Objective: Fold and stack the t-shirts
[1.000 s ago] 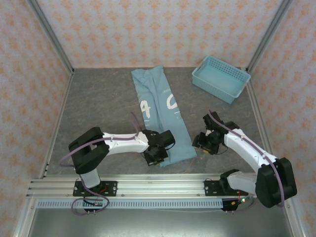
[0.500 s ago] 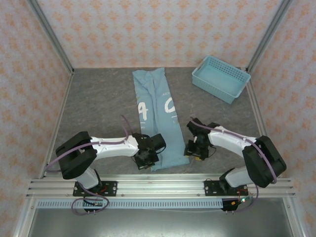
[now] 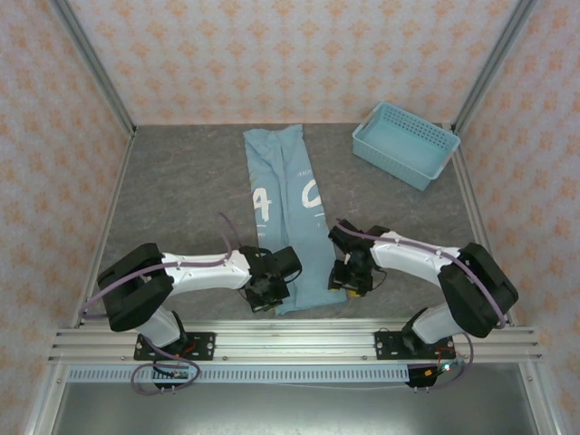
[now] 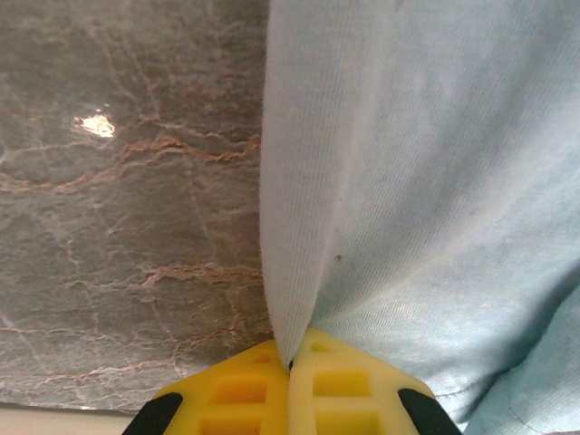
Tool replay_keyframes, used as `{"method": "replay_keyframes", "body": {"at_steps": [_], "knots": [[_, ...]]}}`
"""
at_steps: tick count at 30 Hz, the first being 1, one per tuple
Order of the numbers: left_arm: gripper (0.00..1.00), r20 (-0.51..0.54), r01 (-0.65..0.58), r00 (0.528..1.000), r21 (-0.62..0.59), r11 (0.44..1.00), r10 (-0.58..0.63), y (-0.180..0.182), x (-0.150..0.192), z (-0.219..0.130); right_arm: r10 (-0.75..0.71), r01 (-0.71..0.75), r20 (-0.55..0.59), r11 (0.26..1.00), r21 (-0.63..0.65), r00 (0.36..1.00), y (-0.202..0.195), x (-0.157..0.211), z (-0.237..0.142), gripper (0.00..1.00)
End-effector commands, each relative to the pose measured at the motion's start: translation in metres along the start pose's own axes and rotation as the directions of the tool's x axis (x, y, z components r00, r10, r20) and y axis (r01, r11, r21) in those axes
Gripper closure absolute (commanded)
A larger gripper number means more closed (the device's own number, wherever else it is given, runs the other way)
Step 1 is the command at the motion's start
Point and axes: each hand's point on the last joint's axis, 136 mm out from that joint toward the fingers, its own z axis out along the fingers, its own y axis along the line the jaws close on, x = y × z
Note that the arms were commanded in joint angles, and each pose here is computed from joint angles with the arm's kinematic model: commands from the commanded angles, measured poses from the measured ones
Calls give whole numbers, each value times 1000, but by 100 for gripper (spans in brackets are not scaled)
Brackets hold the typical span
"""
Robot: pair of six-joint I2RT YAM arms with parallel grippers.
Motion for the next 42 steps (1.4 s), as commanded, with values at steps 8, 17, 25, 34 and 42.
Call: {"method": "replay_keyframes", "body": {"at_steps": [8,17,25,34,42], "knots": [[100,-12,-9,1000,-90,996,8,28,1,5,66,-64,-25,995,81,998,-11,3,11,62],[100,-17,-21,1000,-72,997,20,27,2,6,57,-57,-6,996,65,998,8,4,5,96],[100,-26,-88,996,46,995,90,16,15,-9,24,-23,-18,999,39,1000,12,26,-21,100],[100,156,-14,988,192,981,-16,-5,-27,-74,16,-16,101,1000,-1,995,33,8,-67,100],[100,248,42,961,306,951,-122,-26,-86,-125,1,2,243,1000,-13,970,64,-52,-115,100]]}}
